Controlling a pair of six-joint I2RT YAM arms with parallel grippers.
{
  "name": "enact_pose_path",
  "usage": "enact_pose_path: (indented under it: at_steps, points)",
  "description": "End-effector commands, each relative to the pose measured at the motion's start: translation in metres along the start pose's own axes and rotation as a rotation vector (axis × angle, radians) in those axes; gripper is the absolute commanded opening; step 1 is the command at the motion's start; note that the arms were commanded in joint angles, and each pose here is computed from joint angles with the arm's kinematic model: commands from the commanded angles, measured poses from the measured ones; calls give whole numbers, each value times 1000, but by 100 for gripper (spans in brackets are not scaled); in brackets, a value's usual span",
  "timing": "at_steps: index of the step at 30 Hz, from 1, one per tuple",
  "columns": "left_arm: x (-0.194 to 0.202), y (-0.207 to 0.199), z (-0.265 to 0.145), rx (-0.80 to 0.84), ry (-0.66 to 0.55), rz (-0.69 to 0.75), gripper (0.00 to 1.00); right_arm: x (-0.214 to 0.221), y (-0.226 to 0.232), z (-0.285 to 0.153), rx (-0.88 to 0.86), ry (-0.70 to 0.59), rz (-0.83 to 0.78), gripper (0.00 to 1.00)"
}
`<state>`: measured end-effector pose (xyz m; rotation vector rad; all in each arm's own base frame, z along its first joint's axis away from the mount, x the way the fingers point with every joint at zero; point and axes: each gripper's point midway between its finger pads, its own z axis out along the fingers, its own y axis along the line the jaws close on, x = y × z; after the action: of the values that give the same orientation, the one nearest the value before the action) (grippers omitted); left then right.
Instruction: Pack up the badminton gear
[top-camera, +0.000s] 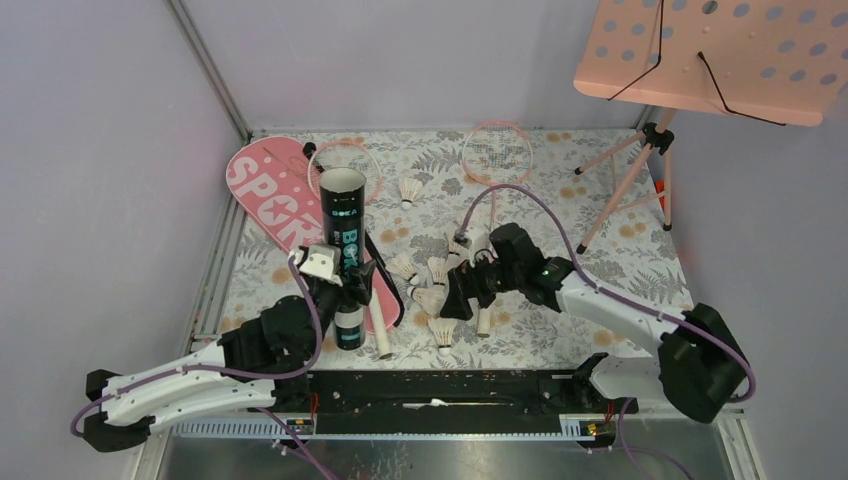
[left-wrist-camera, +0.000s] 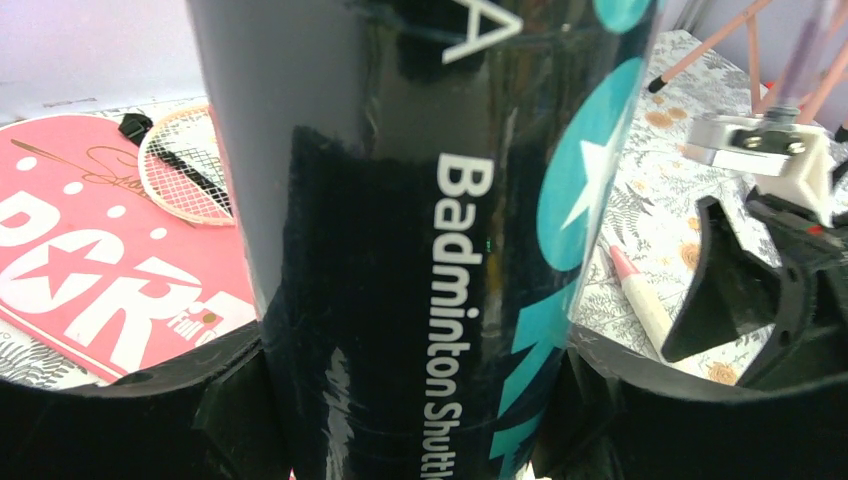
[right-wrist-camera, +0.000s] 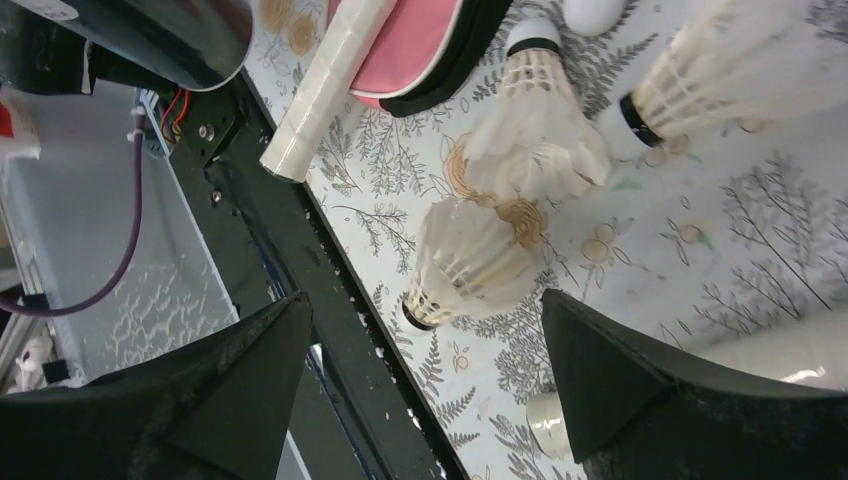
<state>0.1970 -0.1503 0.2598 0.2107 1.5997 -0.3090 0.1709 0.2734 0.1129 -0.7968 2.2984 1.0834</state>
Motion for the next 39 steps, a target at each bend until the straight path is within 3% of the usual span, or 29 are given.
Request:
enact_pose_path:
  at_steps: [1, 13, 14, 19, 21, 27, 29, 34, 39]
  points:
    - [-8, -8, -2, 54, -36, -42, 23, 0, 23, 15, -120, 79, -146, 90]
    - [-4, -16, -4, 119, -39, -18, 24, 36, 15, 51, -127, 268, -181, 75]
    - [-4, -17, -4, 121, -37, -14, 24, 40, 14, 52, -124, 281, -175, 70]
    - [0, -21, -1, 131, -24, 13, 24, 50, 15, 51, -133, 298, -174, 20]
    - [1, -24, 0, 141, -20, 25, 24, 45, 18, 46, -127, 270, -185, 8]
    - [12, -39, 3, 199, 10, 70, 24, 5, 39, 1, -50, 40, -189, 0]
    - [16, -47, 3, 241, 18, 98, 25, -18, 32, -24, 76, -84, -178, 0]
    - [33, -76, 3, 399, 19, 198, 25, -73, 17, -114, 388, -409, -173, 0]
    - [50, -96, 2, 501, 61, 273, 24, -118, 53, -198, 382, -725, -226, 0]
